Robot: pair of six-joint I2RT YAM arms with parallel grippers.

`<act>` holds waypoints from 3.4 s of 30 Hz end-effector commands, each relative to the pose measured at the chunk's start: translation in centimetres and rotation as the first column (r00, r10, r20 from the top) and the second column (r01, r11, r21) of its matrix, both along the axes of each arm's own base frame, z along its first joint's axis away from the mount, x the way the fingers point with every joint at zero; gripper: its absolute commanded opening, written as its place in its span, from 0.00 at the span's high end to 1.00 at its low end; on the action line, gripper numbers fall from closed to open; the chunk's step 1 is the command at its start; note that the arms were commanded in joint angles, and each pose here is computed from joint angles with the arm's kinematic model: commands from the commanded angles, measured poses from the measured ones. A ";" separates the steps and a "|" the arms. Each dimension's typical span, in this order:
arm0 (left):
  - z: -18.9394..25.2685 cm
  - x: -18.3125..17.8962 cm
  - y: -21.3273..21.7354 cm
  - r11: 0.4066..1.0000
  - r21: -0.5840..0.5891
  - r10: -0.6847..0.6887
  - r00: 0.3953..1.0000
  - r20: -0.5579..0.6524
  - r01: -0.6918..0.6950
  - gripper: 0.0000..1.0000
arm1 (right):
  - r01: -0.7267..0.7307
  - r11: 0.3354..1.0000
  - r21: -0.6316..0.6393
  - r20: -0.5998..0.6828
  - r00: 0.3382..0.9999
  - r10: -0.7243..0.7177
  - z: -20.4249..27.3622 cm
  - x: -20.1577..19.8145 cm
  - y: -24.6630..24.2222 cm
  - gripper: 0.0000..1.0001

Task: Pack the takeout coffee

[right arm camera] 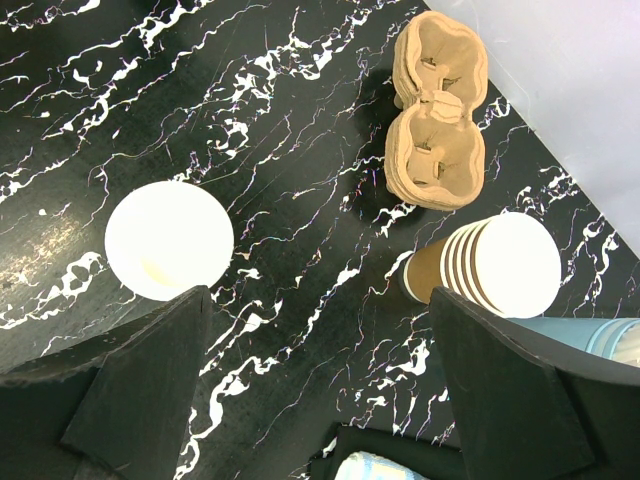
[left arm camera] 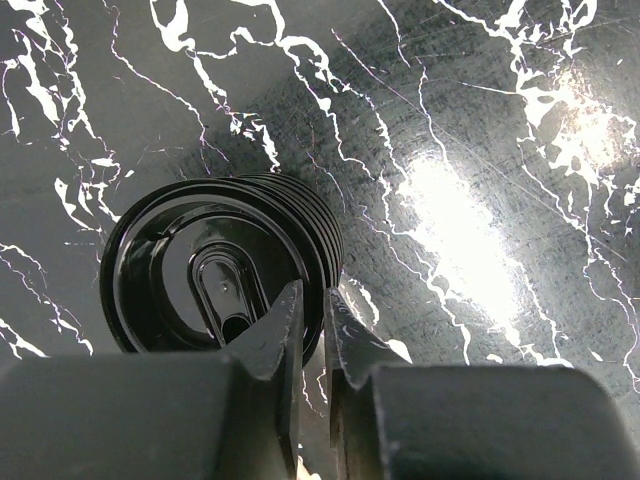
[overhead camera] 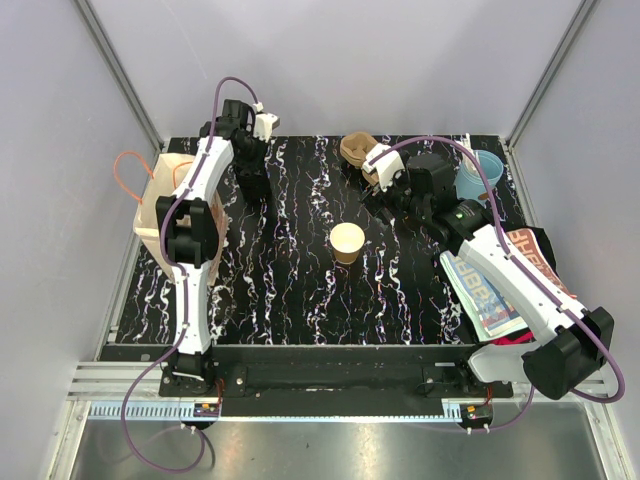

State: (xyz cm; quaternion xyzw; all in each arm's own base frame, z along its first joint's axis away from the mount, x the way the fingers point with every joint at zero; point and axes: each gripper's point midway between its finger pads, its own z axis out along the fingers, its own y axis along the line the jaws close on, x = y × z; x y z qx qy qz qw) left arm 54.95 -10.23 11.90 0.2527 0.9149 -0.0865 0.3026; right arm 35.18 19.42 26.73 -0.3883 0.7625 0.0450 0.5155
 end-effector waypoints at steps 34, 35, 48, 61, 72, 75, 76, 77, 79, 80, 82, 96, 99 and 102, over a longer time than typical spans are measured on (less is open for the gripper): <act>16.2 -9.0 -6.3 0.940 -0.205 -0.231 0.950 0.209 0.274 0.98 | -0.147 0.988 0.047 0.140 0.980 0.140 6.1 -1.9 1.0 0.01; 16.5 -10.1 -6.6 0.930 -0.221 -0.252 0.947 0.200 0.294 0.98 | -0.180 0.983 0.044 0.162 0.972 0.171 7.1 -2.4 1.4 0.00; 20.0 -28.4 -13.9 0.628 -0.408 -0.651 0.735 0.191 0.662 0.98 | -0.508 0.837 -0.204 0.216 0.810 0.544 9.1 -7.8 5.5 0.00; 22.2 -36.9 -16.2 0.392 -0.559 -0.828 0.545 0.132 0.731 0.98 | -0.692 0.645 -0.325 0.146 0.637 0.757 6.2 -12.2 6.7 0.00; 21.4 -38.1 -17.4 0.356 -0.581 -0.862 0.498 0.099 0.732 1.00 | -0.736 0.613 -0.289 0.157 0.595 0.788 5.4 -12.7 8.8 0.00; 21.3 -38.5 -17.4 0.350 -0.582 -0.867 0.489 0.096 0.734 1.00 | -0.729 0.620 -0.289 0.158 0.603 0.782 5.6 -12.2 9.2 0.00; 21.1 -38.5 -17.4 0.349 -0.585 -0.868 0.487 0.092 0.732 1.00 | -0.725 0.625 -0.290 0.160 0.607 0.779 5.7 -12.0 9.2 0.00; 21.2 -38.7 -17.5 0.341 -0.584 -0.871 0.482 0.098 0.736 1.00 | -0.727 0.623 -0.288 0.152 0.608 0.779 5.5 -11.9 9.5 0.00; 21.2 -38.9 -17.5 0.338 -0.589 -0.872 0.480 0.096 0.734 1.00 | -0.727 0.625 -0.286 0.148 0.611 0.778 5.5 -11.5 9.8 0.01; 21.3 -39.0 -17.4 0.335 -0.587 -0.872 0.478 0.103 0.737 1.00 | -0.726 0.627 -0.282 0.148 0.613 0.776 5.6 -11.4 9.9 0.02; 21.2 -39.2 -17.3 0.331 -0.588 -0.874 0.474 0.103 0.738 1.00 | -0.730 0.627 -0.272 0.150 0.612 0.777 5.7 -11.3 10.2 0.07; 21.6 -39.8 -17.0 0.318 -0.585 -0.876 0.467 0.121 0.746 1.00 | -0.763 0.613 -0.206 0.136 0.598 0.790 5.7 -12.5 10.6 0.58; 21.7 -40.0 -17.0 0.314 -0.584 -0.877 0.465 0.125 0.749 1.00 | -0.765 0.610 -0.206 0.134 0.596 0.792 5.3 -12.6 10.6 0.72; 21.6 -39.9 -17.0 0.316 -0.583 -0.876 0.466 0.123 0.748 1.00 | -0.766 0.612 -0.198 0.127 0.599 0.791 5.0 -12.6 10.6 0.80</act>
